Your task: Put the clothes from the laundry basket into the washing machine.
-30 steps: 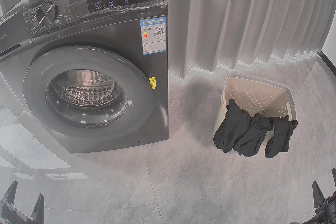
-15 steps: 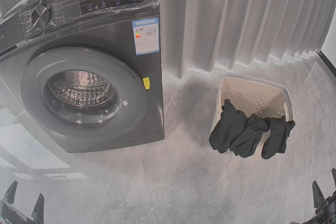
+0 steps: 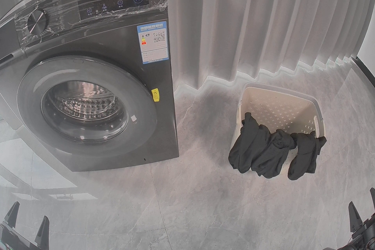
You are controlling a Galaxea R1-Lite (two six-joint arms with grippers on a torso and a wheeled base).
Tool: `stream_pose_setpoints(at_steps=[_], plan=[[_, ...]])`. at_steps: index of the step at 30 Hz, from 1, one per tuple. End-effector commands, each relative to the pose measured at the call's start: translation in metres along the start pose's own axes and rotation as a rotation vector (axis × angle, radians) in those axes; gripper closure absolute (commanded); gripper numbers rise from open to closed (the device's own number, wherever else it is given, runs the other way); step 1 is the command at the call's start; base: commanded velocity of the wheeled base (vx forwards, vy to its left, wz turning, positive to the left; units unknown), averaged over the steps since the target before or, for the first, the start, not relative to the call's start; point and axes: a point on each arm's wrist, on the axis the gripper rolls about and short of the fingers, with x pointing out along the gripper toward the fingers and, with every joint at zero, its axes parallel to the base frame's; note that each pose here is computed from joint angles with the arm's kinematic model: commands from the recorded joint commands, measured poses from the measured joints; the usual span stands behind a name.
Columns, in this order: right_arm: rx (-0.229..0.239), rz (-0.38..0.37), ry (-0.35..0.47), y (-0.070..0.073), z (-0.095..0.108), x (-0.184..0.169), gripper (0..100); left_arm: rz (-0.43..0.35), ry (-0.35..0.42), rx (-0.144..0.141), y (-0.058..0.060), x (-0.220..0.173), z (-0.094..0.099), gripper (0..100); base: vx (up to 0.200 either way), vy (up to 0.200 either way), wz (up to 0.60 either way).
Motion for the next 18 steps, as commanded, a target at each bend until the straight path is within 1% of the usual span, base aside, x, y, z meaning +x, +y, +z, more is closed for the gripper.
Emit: stream_pose_setpoints(at_steps=[1,5,14,18], plan=[[0.0,-0.001,0.013,0.0,-0.005,0.001,0,0.0,0.003,-0.001,0.0,0.0002,-0.0052,0,0.0,0.0,0.0],[0.0,0.001,0.013,0.0,-0.005,0.001,0,0.002,0.006,0.001,0.0,0.0003,-0.0053,0,0.0,0.0,0.0],[0.0,0.001,0.013,0.0,-0.005,0.001,0,0.0,0.004,0.001,0.0,0.0003,-0.0051,0,0.0,0.0,-0.6],[0.0,0.001,0.013,0.0,-0.005,0.001,0,0.002,0.003,0.001,0.0,0.0002,-0.0052,0,0.0,0.0,0.0]])
